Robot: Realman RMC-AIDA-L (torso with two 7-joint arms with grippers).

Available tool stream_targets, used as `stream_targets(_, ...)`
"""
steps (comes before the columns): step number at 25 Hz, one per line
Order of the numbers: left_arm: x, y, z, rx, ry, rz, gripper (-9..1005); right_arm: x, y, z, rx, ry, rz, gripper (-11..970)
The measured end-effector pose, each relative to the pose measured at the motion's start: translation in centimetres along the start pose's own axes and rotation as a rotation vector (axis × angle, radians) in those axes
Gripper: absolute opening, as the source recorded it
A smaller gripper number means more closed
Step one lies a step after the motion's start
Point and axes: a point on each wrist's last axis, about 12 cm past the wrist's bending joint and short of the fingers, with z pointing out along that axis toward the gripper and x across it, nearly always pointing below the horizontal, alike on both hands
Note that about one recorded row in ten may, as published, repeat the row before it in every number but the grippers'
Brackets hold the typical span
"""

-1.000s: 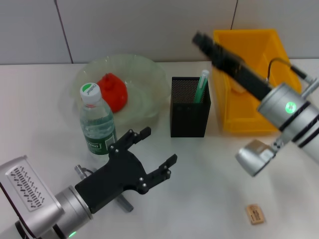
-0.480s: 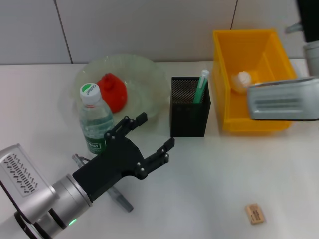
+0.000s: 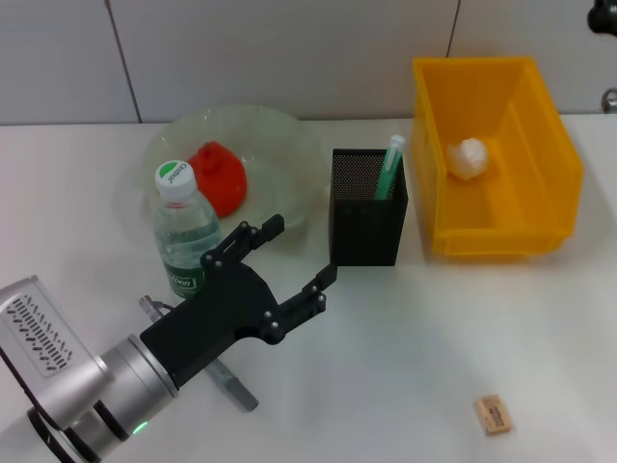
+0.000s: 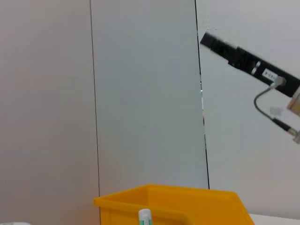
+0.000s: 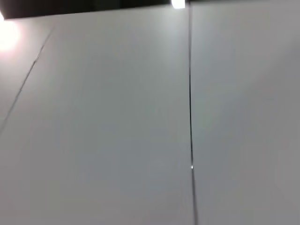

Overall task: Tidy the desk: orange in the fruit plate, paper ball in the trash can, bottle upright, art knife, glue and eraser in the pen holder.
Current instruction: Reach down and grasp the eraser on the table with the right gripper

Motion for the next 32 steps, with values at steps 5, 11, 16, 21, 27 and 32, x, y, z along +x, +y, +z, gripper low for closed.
stream_targets(5,0.1,0.0,-0.2,-0.003,0.004,-0.022,810,0.6,-2.1,-0.5,-0.192,0.142,0.447,287)
stream_targets(11,0.1,0.2,-0.4,0.005,0.012,-0.059,810,-0.6,-2.7,-0.5,-0.497,0.32,0.689,288)
stream_targets(16,0.0,0.0,-0.6,0.046,0.011,-0.108,811,-2.0,-3.5,-1.0,-0.688,0.506,0.75,401)
stream_targets(21,-0.2,0.1,-1.2,0.17,0.049,-0.196,811,-4.2,-4.9,-1.9,-0.861,0.637,0.695,546)
stream_targets(27,-1.0,1.4,-2.5,0.364,0.118,-0.321,810,-5.6,-5.5,-2.5,-1.024,0.84,0.594,706)
stream_targets(32,-1.8,2.4,-3.5,0.475,0.149,-0.327,811,-5.7,-5.6,-1.9,-1.103,0.978,0.515,758)
